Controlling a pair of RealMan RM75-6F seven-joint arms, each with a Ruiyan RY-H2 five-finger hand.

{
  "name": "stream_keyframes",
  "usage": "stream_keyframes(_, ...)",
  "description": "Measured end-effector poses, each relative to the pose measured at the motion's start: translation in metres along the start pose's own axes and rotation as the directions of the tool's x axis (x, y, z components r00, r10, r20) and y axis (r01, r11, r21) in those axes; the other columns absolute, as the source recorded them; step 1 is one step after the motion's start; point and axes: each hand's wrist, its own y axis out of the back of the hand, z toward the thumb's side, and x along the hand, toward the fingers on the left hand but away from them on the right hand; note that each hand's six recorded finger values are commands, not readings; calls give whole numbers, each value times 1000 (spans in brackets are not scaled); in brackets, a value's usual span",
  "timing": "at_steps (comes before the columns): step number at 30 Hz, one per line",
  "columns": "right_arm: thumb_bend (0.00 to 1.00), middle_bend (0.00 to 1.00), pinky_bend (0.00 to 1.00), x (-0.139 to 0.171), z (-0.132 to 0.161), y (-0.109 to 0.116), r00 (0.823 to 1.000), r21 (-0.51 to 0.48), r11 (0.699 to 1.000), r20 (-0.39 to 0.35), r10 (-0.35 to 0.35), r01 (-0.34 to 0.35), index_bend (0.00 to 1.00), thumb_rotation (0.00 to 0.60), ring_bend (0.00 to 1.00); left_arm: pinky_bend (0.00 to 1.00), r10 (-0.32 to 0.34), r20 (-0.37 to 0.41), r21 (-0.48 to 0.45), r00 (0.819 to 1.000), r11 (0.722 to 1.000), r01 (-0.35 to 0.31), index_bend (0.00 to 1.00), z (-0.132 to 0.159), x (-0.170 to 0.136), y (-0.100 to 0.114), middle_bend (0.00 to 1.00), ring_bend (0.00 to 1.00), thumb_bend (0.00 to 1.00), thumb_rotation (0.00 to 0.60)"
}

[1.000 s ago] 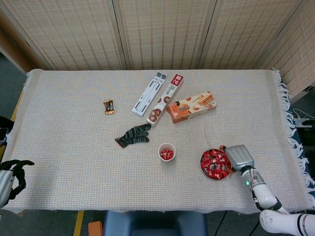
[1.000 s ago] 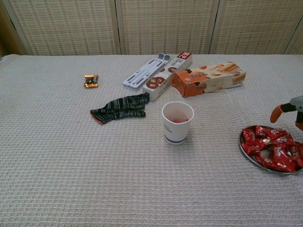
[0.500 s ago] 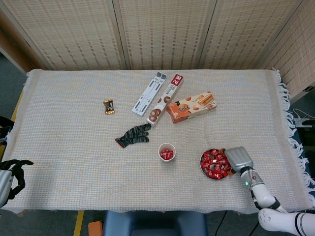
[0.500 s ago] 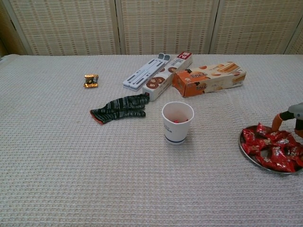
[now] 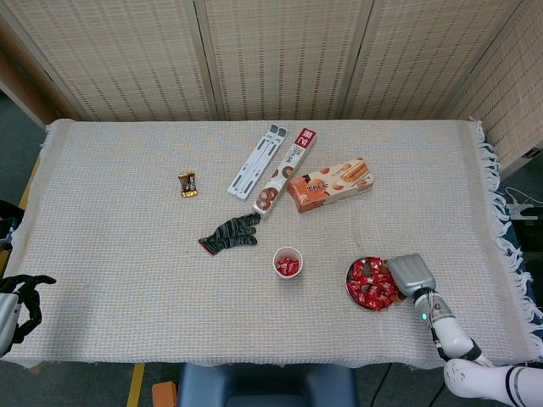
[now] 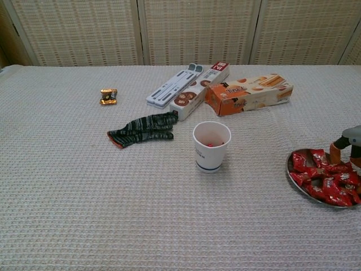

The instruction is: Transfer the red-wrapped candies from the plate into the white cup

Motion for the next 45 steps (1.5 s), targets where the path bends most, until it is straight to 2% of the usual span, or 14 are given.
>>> stream_keyframes(13, 228, 816, 983, -2, -3, -1, 1000, -3, 1000, 20, 8, -8, 557, 600, 764, 276, 0, 0, -2, 1000, 1000, 0, 345, 0, 0, 0, 233, 274, 417, 600)
stream_keyframes(19, 264, 816, 983, 0, -1, 3, 1000, -12, 1000, 28, -12, 13, 603, 600, 765, 276, 2, 0, -3, 1000, 1000, -2, 345, 0, 0, 1, 234, 274, 417, 600)
stream_keyframes(28, 275, 816, 983, 8, 4, 20, 998, -37, 998, 12, -60, 60, 607, 600, 765, 276, 3, 1, -5, 1000, 1000, -3, 345, 0, 0, 1, 233, 274, 418, 600)
stream_keyframes(38, 287, 816, 983, 28, 38, 55, 986, -68, 988, -85, -145, 139, 612, 600, 765, 276, 0, 5, 0, 1000, 1000, 0, 345, 1, -1, 0, 233, 274, 418, 600)
stream_keyframes(45, 288, 816, 983, 34, 83, 91, 958, -98, 977, -199, -207, 191, 614, 600, 766, 276, -2, 6, 2, 1000, 1000, 2, 345, 1, -1, 0, 240, 274, 418, 600)
